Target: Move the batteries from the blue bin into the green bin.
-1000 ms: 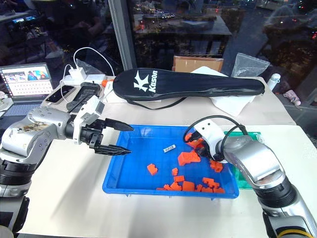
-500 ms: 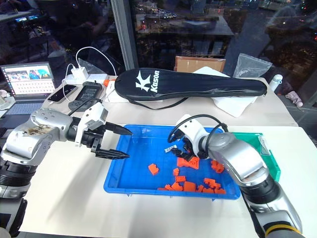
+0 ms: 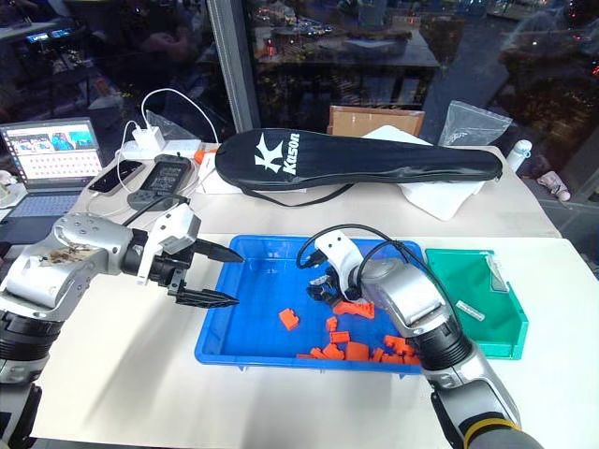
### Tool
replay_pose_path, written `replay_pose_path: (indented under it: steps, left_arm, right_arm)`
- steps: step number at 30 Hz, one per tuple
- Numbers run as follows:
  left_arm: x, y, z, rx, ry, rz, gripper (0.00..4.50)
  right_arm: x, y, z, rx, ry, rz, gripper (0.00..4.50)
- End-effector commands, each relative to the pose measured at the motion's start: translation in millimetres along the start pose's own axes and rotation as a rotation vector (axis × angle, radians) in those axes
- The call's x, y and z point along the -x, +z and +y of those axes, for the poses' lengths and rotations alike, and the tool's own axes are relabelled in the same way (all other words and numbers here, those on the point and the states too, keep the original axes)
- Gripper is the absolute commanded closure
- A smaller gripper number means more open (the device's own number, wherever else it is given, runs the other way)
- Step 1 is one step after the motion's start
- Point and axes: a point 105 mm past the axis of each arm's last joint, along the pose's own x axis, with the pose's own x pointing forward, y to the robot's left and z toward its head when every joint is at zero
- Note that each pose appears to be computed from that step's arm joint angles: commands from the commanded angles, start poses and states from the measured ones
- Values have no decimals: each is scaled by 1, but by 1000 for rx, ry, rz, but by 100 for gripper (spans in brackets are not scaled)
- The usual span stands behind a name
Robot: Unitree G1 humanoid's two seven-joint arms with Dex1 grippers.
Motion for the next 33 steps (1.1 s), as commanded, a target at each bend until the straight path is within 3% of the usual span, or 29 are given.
replay_pose_path:
  steps: [1, 6, 9, 13, 22, 25, 30, 33]
  left_arm:
    - [4, 8, -2, -43, 11, -6, 0]
    - [4, 8, -2, -44, 11, -3, 0]
    - [6, 8, -1, -44, 14, -2, 0]
    - [6, 8, -1, -45, 15, 0, 0]
    - [5, 8, -1, -40, 12, -9, 0]
    - [4, 8, 1, -41, 13, -11, 0]
    - [2, 8, 2, -43, 12, -15, 0]
    - [2, 8, 2, -44, 12, -18, 0]
  right_arm:
    - [-4, 10, -5, -17, -23, -43, 43]
    - [-11, 4, -10, -31, -46, -22, 43]
    - [-11, -1, -11, -45, -48, -8, 117]
    - [-8, -12, -10, -42, -41, 39, 252]
    - [20, 28, -6, -12, 14, -95, 252]
    - [38, 39, 0, 48, 88, -99, 181]
    - [45, 44, -5, 98, 115, -68, 10]
    - [33, 40, -12, 73, 67, -42, 4]
